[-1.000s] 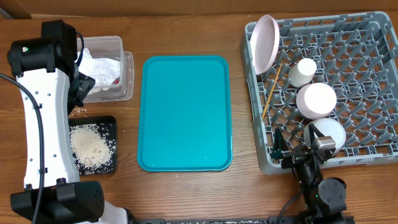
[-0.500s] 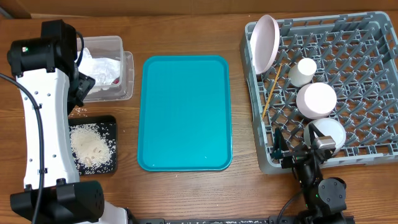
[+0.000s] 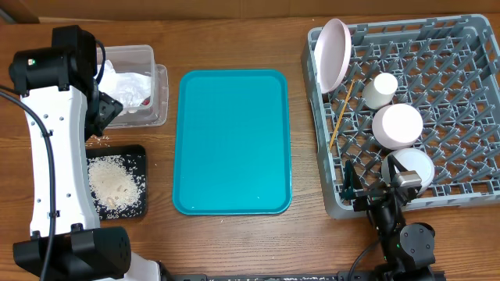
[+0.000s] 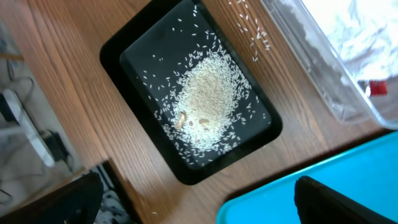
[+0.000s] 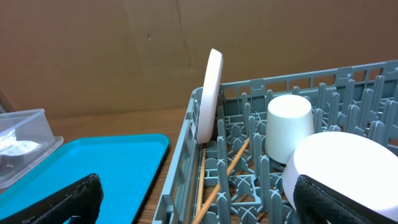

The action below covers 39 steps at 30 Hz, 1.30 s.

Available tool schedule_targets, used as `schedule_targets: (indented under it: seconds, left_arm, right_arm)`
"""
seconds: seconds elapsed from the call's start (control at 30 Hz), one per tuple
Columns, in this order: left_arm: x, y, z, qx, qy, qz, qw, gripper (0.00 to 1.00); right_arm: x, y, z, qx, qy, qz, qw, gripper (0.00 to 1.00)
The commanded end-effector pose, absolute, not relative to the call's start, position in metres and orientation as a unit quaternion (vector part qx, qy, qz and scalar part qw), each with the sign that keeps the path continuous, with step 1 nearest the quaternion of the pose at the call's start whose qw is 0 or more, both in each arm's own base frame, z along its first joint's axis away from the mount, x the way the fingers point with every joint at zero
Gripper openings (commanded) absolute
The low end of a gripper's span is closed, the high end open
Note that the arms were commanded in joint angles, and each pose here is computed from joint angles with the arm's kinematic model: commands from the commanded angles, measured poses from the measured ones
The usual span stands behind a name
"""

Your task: Sort waste into correct bins and load items into the dishwasher

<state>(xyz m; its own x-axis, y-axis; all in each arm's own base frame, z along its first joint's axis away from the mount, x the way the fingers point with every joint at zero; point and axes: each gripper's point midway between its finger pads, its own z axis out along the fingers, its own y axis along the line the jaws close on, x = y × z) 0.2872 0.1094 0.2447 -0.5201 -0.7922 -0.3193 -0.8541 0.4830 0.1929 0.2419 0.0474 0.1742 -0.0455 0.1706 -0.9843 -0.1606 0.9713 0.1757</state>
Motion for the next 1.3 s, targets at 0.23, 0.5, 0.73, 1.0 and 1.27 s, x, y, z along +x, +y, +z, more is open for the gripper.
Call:
schedule_targets:
  seconds: [0.23,0.5,0.73,1.0,1.27]
  left_arm:
    - [0.280,0.105,0.239,-0.409,0.893,0.170,0.071,1.00]
    - [0.274,0.088,0.213,-0.377,0.907,0.144,0.119,1.00]
    - [0.296,0.042,0.177,-0.228,0.949,0.039,0.215,1.00]
    - [0.298,-0.003,0.156,-0.111,0.940,-0.023,0.322,1.00]
    - [0.267,-0.002,0.134,-0.108,0.917,-0.030,0.383,1.00]
  right_arm:
    - [0.242,0.046,0.172,0.004,0.712,0.117,0.693,1.00]
    - [0.242,0.046,0.172,0.004,0.712,0.117,0.693,1.00]
    - [0.242,0.046,0.172,0.004,0.712,0.117,0.693,1.00]
    - [0.242,0.046,0.172,0.004,0.712,0.117,0.693,1.00]
    - [0.242,0.046,0.172,0.004,0.712,0.117,0.693,1.00]
